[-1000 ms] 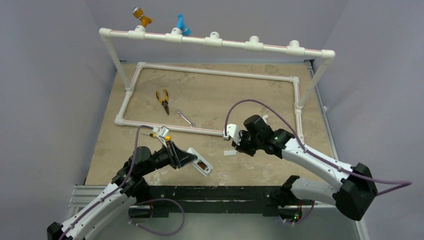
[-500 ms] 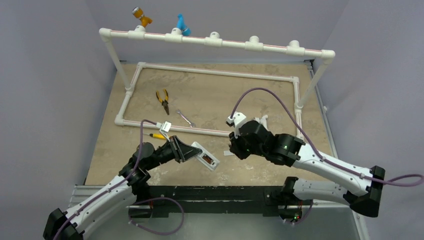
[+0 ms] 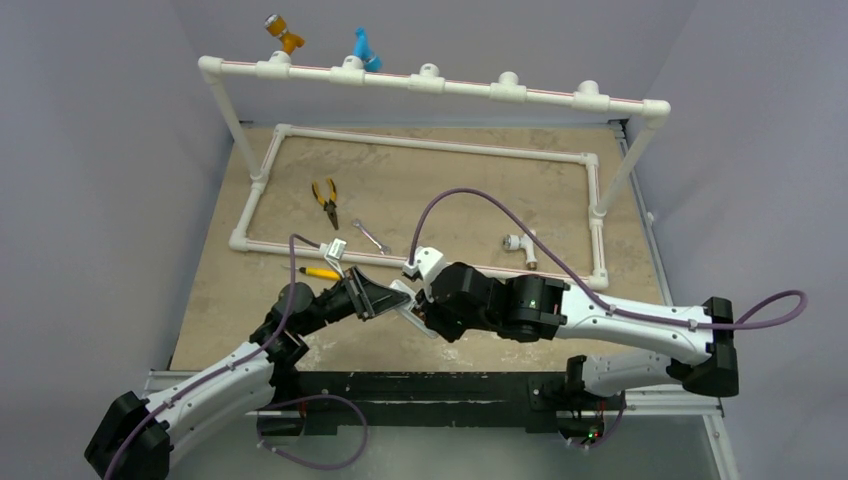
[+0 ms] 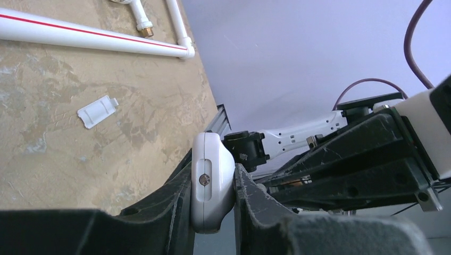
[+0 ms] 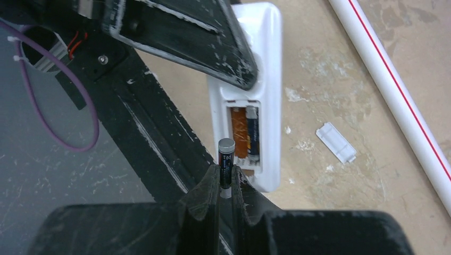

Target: Load the batteries into the remote control

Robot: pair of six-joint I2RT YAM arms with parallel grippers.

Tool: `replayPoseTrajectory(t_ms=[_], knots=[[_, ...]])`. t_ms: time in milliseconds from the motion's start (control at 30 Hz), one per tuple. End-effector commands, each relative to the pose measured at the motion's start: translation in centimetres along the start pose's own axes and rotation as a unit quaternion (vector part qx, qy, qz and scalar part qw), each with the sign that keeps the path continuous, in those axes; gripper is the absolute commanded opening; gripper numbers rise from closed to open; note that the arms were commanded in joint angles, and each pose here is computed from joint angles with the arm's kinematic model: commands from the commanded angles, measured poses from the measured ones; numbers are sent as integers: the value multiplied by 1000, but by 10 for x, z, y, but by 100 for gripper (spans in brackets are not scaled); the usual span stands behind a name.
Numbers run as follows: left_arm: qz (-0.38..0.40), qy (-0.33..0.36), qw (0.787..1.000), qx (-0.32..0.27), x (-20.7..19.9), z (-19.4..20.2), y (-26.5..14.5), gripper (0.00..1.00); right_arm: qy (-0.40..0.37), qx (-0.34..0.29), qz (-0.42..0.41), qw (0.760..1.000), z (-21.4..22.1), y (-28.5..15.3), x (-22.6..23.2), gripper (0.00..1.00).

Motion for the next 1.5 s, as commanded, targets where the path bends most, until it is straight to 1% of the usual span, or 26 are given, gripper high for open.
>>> replayPoseTrajectory(t_ms=[0, 167, 333, 533, 900, 1467], knots=[[43, 6, 999, 0, -15, -2, 0, 0, -36, -16, -10, 999, -20, -1, 10, 0], [49, 6, 999, 7, -17, -1, -1, 0, -54, -5, -4, 999, -23, 5, 11, 0], [52, 6, 999, 12, -15, 2, -4, 0, -65, -12, 5, 998, -24, -1, 7, 0], [54, 4, 998, 16, -12, 4, -6, 0, -75, -3, 5, 997, -22, -6, 5, 0], [63, 4, 998, 23, -15, 4, -6, 0, -83, -1, -30, 996, -23, 0, 12, 0], [65, 2, 998, 24, -14, 5, -7, 0, -84, 3, -7, 996, -22, 7, 10, 12]])
Point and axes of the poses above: each gripper's point midway between its finger pads, its own y axis out along the fingers, its own x axis along the line the jaws close on, z = x × y, the point moved 10 cm from there along -y, back along the fingers, and after that the axes turned 8 degrees about -y, right-handed, at the moved point
